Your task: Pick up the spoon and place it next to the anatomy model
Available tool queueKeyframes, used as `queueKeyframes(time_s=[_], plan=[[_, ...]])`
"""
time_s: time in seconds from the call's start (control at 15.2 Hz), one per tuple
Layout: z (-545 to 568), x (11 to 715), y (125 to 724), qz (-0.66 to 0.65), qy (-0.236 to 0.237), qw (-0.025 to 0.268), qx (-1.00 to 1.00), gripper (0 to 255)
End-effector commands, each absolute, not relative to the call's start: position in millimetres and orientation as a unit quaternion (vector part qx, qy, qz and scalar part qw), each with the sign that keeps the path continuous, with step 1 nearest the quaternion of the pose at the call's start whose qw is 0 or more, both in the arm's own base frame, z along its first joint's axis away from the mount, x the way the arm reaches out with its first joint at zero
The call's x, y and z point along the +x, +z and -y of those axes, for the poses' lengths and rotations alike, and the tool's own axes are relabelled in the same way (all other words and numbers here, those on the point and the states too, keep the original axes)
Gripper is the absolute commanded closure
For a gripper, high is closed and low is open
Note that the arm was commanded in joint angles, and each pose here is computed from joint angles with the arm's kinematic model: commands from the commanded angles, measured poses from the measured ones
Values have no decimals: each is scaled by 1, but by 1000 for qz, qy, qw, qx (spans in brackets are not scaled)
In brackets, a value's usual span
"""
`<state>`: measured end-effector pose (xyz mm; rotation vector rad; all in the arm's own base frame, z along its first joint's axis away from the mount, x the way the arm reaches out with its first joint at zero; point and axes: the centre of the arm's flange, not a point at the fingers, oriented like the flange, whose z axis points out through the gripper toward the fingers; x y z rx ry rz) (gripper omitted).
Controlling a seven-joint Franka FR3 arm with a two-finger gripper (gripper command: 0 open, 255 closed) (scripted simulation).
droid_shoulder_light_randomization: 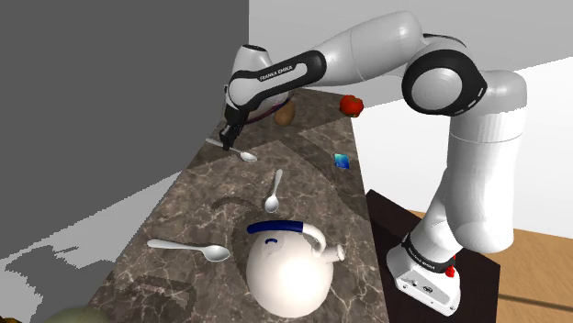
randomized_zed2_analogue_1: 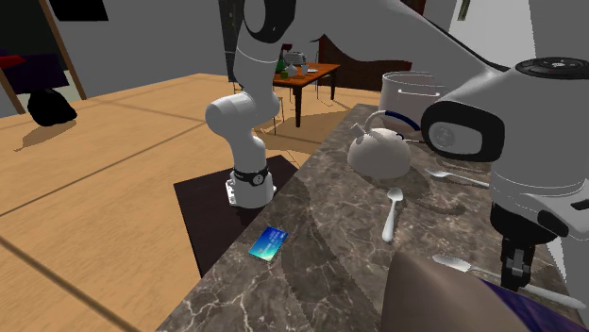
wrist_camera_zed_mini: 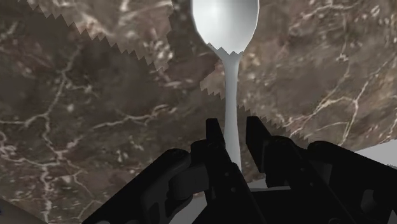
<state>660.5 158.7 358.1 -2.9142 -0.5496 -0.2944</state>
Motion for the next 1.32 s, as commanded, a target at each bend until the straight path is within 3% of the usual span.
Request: queueKeyframes(time_s=[0.0,0.53,0.59,0.92,1.25], plan=[[-158,660,346,184,-99,81,-975,255],[-158,660,346,184,-99,81,-975,255],[-158,660,346,184,-99,81,-975,0],[-158,660,346,184,-99,81,-975,0],[-149,652,394,184,-99,81,-975,0]])
